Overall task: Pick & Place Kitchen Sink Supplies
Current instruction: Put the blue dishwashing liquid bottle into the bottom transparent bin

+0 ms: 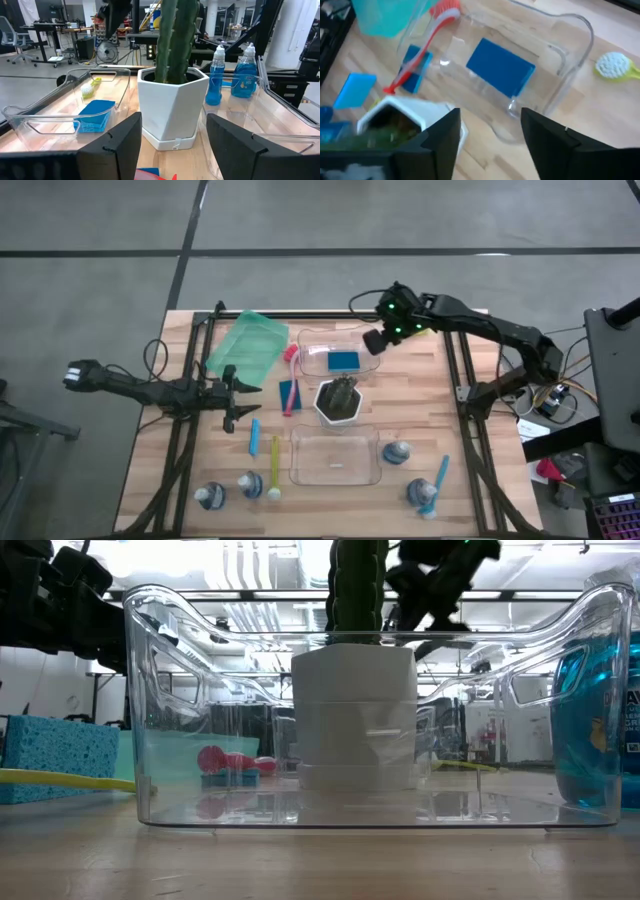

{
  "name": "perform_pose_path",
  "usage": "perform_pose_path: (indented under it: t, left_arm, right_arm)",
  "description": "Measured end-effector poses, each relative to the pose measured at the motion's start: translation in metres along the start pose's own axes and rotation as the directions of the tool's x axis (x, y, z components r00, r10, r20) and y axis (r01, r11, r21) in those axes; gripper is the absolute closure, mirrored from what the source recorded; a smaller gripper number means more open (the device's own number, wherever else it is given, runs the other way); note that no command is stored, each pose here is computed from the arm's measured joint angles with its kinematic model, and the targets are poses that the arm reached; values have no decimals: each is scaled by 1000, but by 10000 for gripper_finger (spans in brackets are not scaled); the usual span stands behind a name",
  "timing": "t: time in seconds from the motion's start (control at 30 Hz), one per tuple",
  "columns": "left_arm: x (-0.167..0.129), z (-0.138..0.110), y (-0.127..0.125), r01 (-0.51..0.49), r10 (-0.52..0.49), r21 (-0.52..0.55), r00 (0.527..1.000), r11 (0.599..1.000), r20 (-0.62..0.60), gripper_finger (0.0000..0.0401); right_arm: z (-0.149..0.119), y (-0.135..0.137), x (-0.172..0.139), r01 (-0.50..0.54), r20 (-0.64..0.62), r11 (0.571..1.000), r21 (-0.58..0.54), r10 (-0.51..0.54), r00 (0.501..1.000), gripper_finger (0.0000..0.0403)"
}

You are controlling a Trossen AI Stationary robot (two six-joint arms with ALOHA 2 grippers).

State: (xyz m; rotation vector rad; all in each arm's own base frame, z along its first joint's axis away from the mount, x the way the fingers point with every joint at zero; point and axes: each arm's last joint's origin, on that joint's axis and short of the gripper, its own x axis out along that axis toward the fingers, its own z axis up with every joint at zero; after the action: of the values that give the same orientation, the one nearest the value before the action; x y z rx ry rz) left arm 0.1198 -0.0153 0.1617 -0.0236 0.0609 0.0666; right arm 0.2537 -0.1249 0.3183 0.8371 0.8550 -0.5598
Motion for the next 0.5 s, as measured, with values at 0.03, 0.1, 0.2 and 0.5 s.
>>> perform_pose_path:
  t: [0.03, 0.1, 0.2, 0.5]
  left_arm:
    - [0, 0, 0, 0, 0, 0, 1000, 1000, 0, 183]
    - [0, 0, 0, 0, 0, 0, 1000, 1000, 0, 183]
    - [0, 0, 0, 0, 0, 0, 1000, 1000, 0, 183]
    - [0, 0, 0, 0, 0, 0, 1000, 1000, 0, 183]
  right_arm:
    - [-4, 0, -6, 3, -9, 1000, -14, -3, 1000, 185]
    - [-13, 1, -17, 7, -28, 999, -47, -9, 1000, 166]
    - [-26, 4, -34, -3, -42, 991, -131, -2, 999, 140]
    - [-64, 10, -78, -76, -58, 968, -238, 64, 996, 108]
